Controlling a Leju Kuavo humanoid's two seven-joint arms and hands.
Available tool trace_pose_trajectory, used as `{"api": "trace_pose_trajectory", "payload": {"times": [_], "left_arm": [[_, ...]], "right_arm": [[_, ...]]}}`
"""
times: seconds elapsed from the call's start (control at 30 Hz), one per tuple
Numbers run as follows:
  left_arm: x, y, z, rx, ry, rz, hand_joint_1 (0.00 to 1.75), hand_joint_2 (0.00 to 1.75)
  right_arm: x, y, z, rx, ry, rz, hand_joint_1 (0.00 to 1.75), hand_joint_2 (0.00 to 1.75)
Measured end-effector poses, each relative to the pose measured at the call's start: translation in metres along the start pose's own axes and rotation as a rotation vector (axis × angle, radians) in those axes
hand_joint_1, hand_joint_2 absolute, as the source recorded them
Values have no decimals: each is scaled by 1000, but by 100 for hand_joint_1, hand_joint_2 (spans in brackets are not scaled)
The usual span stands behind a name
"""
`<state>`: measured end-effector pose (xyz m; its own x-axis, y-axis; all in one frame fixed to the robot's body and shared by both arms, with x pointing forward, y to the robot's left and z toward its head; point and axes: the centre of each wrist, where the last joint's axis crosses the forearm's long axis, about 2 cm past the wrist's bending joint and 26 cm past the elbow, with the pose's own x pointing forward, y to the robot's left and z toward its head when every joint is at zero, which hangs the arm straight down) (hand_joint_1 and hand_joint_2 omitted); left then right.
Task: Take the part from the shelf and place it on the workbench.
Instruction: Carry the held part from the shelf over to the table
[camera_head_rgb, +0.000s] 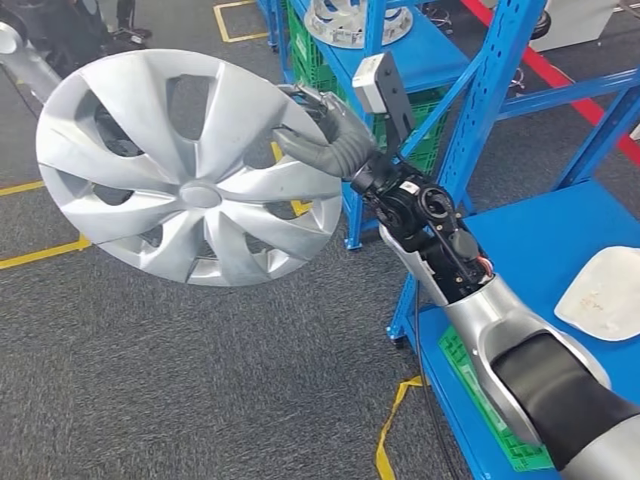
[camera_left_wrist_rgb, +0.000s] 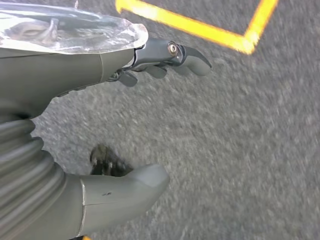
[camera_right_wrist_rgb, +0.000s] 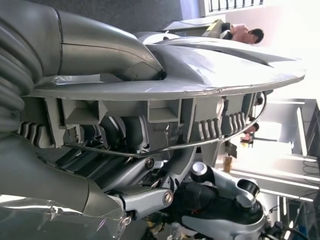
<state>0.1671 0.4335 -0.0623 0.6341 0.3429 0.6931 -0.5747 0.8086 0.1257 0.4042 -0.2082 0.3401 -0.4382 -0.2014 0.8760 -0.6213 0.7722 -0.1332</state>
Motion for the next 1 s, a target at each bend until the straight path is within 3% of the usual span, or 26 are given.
{"api": "trace_pose_trajectory", "payload": {"times": [0.5,0.77,1.0], "left_arm": [[5,-10,-1,-41,8,-18,0,175],[4,-19,1,-105,101,2,0,175],[5,-21,1,-104,85,22,0,175]], "right_arm": [[8,-3,5,-19,-13,10,175,175],[2,-6,17,-25,19,13,175,175],[7,-7,21,-46,27,18,175,175]]}}
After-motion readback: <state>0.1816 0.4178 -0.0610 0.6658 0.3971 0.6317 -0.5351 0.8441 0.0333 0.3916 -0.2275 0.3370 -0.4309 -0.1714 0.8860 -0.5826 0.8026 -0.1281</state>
